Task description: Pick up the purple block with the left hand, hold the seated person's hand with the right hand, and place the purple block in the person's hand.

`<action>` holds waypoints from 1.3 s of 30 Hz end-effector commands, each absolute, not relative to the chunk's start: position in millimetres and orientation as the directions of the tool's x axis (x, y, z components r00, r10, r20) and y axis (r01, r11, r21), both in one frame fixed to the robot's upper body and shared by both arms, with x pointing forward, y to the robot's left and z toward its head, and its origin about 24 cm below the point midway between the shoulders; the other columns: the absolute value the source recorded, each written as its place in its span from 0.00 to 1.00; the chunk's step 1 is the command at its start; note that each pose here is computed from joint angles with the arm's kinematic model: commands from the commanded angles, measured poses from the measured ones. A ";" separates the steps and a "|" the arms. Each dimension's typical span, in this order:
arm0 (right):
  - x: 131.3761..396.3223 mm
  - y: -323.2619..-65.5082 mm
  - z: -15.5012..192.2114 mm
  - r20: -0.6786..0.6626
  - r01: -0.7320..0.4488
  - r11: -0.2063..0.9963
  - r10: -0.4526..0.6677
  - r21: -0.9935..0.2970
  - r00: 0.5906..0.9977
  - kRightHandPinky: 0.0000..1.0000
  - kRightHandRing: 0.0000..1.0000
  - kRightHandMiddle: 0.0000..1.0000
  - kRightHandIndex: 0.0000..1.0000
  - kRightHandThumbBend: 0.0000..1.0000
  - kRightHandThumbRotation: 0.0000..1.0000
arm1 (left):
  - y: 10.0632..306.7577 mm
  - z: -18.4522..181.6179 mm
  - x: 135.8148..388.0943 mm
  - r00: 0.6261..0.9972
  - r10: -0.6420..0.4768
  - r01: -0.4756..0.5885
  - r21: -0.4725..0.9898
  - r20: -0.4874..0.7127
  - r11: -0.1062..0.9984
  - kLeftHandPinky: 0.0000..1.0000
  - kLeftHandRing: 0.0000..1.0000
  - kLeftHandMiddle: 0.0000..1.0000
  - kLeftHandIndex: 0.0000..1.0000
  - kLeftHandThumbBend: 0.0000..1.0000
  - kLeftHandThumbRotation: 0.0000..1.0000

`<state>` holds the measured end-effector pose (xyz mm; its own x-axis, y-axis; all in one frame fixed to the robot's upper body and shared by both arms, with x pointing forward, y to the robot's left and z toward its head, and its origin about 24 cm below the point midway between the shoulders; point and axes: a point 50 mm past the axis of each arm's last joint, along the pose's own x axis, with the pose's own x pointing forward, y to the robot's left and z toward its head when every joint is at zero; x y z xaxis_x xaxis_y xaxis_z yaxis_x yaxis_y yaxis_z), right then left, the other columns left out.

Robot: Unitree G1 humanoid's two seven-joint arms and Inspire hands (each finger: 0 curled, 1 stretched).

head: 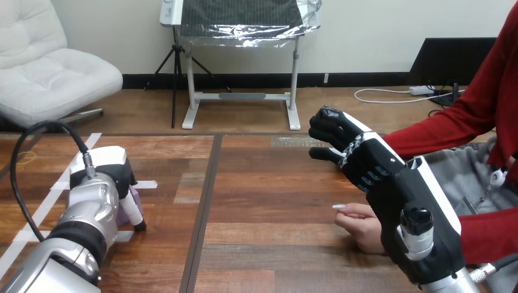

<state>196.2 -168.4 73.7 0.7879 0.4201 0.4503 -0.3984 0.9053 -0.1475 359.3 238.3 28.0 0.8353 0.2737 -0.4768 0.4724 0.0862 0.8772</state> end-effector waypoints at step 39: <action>200.8 -168.0 89.1 0.510 -0.394 0.904 0.419 -0.163 0.751 0.83 0.89 0.88 0.88 1.00 1.00 | 245.0 56.6 373.6 0.850 0.297 0.431 0.899 -0.435 0.084 0.57 0.76 0.80 0.74 0.89 0.12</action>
<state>196.5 -168.5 73.2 0.7903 0.4210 0.4452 -0.4000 0.9049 -0.1457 358.9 241.6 28.8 0.8180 0.2842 -0.5001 0.4955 0.0934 0.8636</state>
